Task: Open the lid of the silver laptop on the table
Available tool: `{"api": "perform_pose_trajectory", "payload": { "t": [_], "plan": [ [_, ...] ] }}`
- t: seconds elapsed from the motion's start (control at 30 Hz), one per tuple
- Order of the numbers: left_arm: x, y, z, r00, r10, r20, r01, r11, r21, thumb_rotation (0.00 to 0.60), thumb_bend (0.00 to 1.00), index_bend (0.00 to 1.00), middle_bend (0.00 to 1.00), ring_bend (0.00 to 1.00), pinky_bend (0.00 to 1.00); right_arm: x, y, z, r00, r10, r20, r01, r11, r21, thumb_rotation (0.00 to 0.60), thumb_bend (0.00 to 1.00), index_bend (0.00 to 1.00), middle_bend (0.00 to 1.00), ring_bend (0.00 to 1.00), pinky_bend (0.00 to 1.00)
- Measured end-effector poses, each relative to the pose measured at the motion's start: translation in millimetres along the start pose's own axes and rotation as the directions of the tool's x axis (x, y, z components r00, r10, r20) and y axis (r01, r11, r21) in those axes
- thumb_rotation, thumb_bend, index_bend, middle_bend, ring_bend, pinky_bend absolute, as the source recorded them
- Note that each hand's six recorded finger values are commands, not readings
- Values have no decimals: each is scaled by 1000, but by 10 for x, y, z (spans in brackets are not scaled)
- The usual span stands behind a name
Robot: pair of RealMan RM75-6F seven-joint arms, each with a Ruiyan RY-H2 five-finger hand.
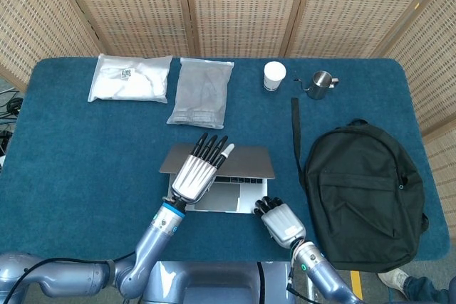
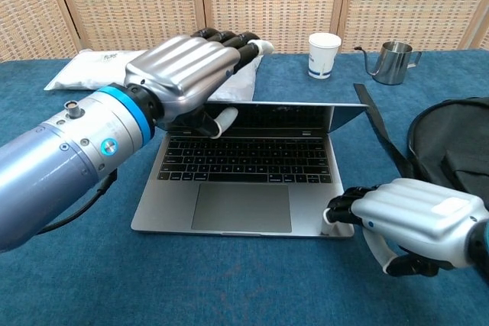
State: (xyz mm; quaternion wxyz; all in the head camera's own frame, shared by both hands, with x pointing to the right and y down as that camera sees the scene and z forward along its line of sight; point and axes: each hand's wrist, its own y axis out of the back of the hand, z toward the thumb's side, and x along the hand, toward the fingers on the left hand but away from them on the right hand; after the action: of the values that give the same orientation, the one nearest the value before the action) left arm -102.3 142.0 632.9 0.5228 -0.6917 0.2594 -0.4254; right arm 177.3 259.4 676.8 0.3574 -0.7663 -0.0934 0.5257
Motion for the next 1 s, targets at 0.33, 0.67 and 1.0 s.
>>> {"api": "perform_pose_trajectory", "payload": {
  "t": [0.33, 0.67, 1.0],
  "plan": [
    [192, 187, -305, 997, 21, -80, -22, 1000, -4, 600, 503, 0, 0, 0, 0, -5, -65, -1, 1000, -13, -13, 13, 998, 58, 600, 1000, 215, 226, 116, 187],
    [339, 327, -560, 988, 23, -151, -26, 1000, -18, 600, 495, 0, 0, 0, 0, -16, -96, 11, 1000, -9, -20, 11, 998, 68, 600, 1000, 214, 231, 116, 193],
    [517, 419, -805, 977, 41, -210, -41, 999, 6, 600, 494, 0, 0, 0, 0, 7, -65, -20, 999, -27, -25, 29, 997, 78, 600, 1000, 215, 255, 128, 208]
  ]
}}
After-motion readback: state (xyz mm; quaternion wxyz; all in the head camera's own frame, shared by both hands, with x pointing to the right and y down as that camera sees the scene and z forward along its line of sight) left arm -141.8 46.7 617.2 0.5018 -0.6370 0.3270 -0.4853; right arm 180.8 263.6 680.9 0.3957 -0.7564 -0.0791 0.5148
